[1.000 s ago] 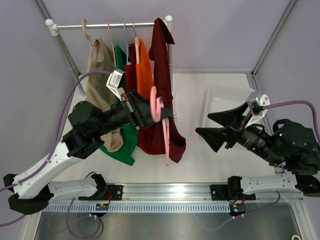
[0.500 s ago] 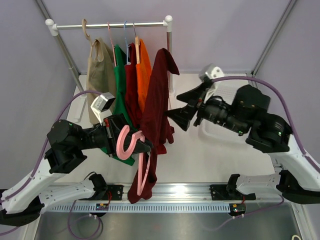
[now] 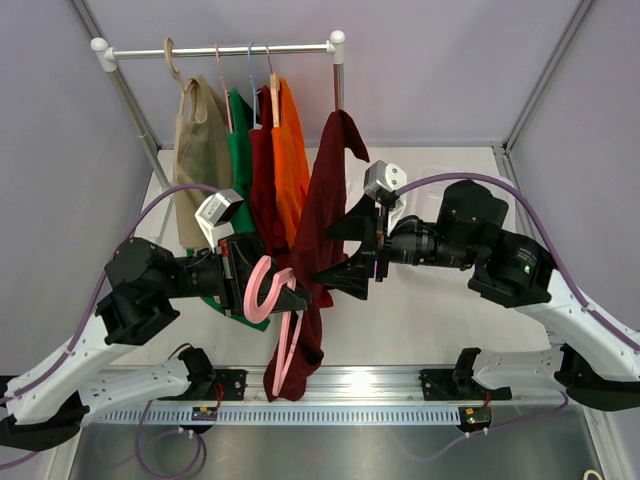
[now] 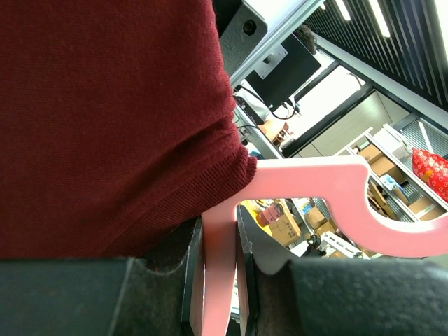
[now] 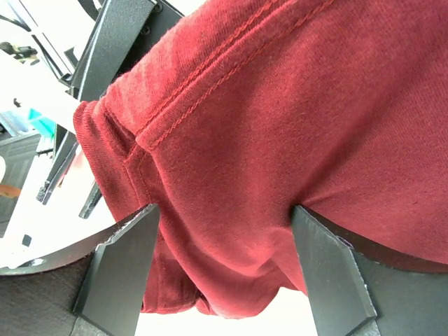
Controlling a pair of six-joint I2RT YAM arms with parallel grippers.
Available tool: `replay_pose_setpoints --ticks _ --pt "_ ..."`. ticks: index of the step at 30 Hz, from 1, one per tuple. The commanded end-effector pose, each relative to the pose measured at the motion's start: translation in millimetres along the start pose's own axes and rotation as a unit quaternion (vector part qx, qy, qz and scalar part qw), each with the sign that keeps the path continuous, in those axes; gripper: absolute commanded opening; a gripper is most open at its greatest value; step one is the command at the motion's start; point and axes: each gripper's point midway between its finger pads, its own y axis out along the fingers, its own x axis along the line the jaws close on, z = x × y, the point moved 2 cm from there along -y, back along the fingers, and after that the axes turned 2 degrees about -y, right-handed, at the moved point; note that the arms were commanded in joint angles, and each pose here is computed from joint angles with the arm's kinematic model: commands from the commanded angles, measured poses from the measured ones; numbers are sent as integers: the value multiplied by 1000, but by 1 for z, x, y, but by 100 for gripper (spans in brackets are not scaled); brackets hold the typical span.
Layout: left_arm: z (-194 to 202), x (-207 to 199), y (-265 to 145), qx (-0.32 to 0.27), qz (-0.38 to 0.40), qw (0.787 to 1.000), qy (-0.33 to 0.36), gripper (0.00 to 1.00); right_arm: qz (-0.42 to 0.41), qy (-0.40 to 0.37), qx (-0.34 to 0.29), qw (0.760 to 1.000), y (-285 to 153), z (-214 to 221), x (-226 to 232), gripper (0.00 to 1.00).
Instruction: Remove the t-shirt from the hanger
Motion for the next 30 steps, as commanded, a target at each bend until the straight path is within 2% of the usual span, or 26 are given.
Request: replay_pose_setpoints --ticks 1,4,8,9,11,12,14,15,17,23,26,30 --pt "-3 -14 0 -4 36 999 25 0 -34 -4 -44 998 -3 -17 12 85" --pt "-3 -10 3 -2 33 999 20 0 -25 8 -67 997 1 -21 9 86" --pt "-3 -4 6 0 27 1000 15 0 -15 34 -92 995 11 -31 4 70" --pt "-2 -3 6 1 26 1000 15 0 -12 38 -96 995 13 -32 2 54" --pt "-1 -2 6 2 25 1000 13 0 -3 46 -112 993 14 -36 -1 33" --pt "-2 -1 5 -2 23 1000 13 0 13 50 -123 991 11 -40 -5 18" --pt "-2 -2 4 -5 24 1000 15 0 23 52 -143 988 6 -45 -6 8" --pt "-2 -4 3 -8 25 1000 17 0 39 55 -156 985 -1 -50 -9 0" --pt "-1 -2 2 -8 22 1000 16 0 52 55 -175 982 -12 -56 -10 0" --pt "4 8 -3 -9 -1 1000 14 0 200 46 -199 958 -45 -69 -48 0" --pt "7 12 -8 -10 -14 1000 15 0 266 27 -233 935 -73 -94 -61 0" --pt "12 9 -11 0 -8 1000 8 0 358 -8 -229 905 -90 -108 -87 0"
